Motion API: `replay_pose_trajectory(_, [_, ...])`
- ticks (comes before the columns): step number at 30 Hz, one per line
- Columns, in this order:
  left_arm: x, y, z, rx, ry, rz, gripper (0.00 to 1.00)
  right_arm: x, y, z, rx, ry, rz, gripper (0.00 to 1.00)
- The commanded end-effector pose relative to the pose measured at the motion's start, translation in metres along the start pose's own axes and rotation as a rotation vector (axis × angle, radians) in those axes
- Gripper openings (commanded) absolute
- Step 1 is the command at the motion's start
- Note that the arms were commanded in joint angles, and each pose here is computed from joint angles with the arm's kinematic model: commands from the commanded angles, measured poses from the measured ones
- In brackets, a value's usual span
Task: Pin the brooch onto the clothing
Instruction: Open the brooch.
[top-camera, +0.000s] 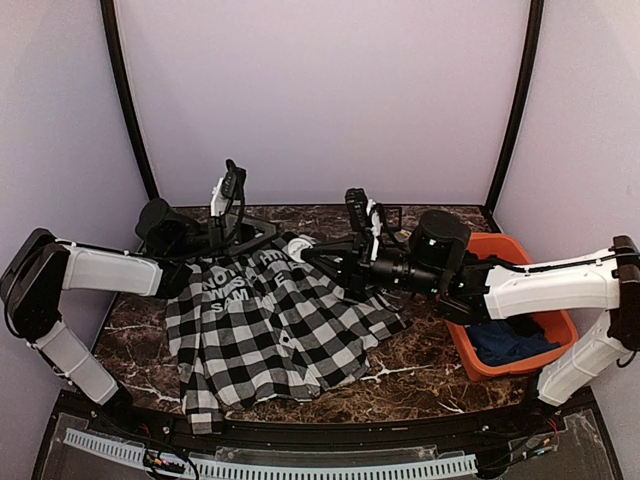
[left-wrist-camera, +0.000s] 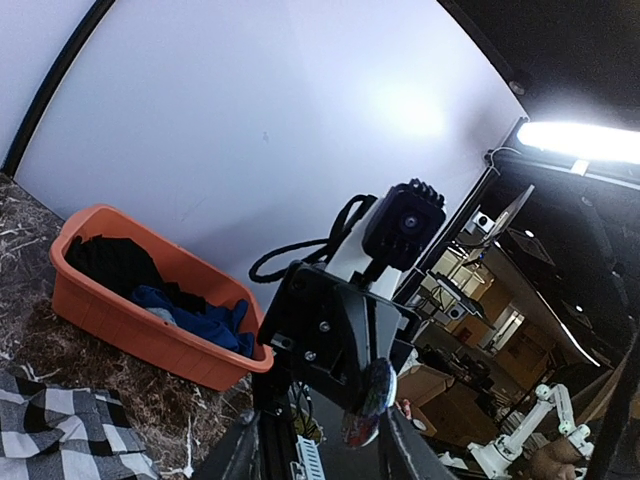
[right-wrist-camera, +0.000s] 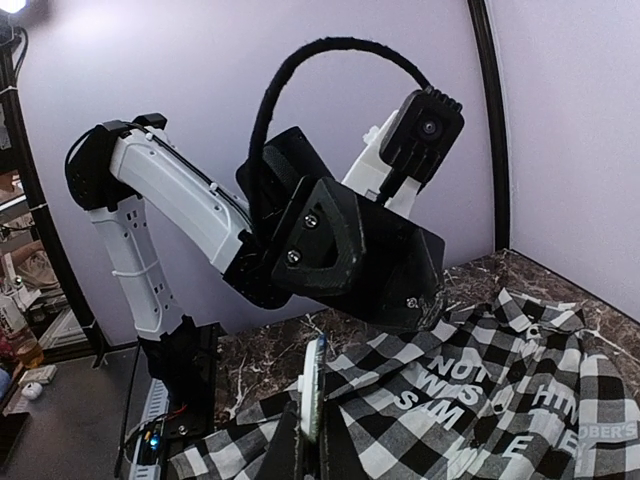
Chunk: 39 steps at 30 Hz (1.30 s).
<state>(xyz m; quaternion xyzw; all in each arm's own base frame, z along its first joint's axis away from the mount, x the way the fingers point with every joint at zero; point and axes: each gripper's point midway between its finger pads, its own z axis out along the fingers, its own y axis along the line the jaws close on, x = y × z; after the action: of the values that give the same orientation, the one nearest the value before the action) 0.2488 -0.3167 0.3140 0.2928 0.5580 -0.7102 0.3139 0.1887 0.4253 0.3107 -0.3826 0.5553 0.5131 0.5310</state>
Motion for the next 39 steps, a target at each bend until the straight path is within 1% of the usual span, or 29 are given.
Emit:
replay_pose_trajectory(1, [-0.005,-0.023,0.005,0.058,0.031,0.100,0.41,0.007,-0.004,-0.002,-0.005,0.114,0.188,0.00])
replay_pose_trajectory(5, [0.004,-0.029,0.012,0.095,0.090,0.096,0.41,0.006,-0.003,-0.004,-0.051,0.140,0.313,0.00])
replay_pose_trajectory(9, [0.014,-0.032,0.019,0.115,0.131,0.088,0.40,0.000,-0.001,-0.006,-0.085,0.136,0.387,0.00])
replay_pose_trajectory(17, [0.024,-0.026,0.026,0.107,0.162,0.065,0.39,-0.005,-0.002,-0.007,-0.105,0.140,0.449,0.00])
replay_pose_trajectory(20, [0.030,-0.015,0.028,0.064,0.173,0.028,0.39,-0.006,-0.002,-0.007,-0.112,0.134,0.475,0.00])
replay_pose_trajectory(25, [0.031,-0.005,0.028,0.025,0.161,0.025,0.38,-0.002,-0.007,-0.003,-0.092,0.146,0.531,0.00])
replay_pose_trajectory(29, [0.032,-0.004,0.029,0.034,0.149,0.009,0.35,0.003,-0.014,-0.001,-0.053,0.155,0.539,0.00])
replay_pose_trajectory(30, [0.033,-0.001,0.030,0.034,0.149,-0.019,0.34,0.003,-0.016,-0.001,-0.042,0.157,0.534,0.00])
replay_pose_trajectory(31, [0.031,-0.004,0.030,0.047,0.139,-0.004,0.32,0.004,-0.017,-0.001,-0.033,0.159,0.530,0.00])
replay_pose_trajectory(34, [0.032,0.000,0.031,0.054,0.127,-0.042,0.30,0.005,-0.020,0.000,-0.012,0.162,0.513,0.00])
replay_pose_trajectory(36, [0.031,0.001,0.031,0.058,0.120,-0.050,0.25,0.007,-0.023,0.000,0.004,0.165,0.501,0.00])
replay_pose_trajectory(39, [0.032,0.004,0.031,0.057,0.114,-0.059,0.21,0.011,-0.024,0.000,0.018,0.172,0.493,0.00])
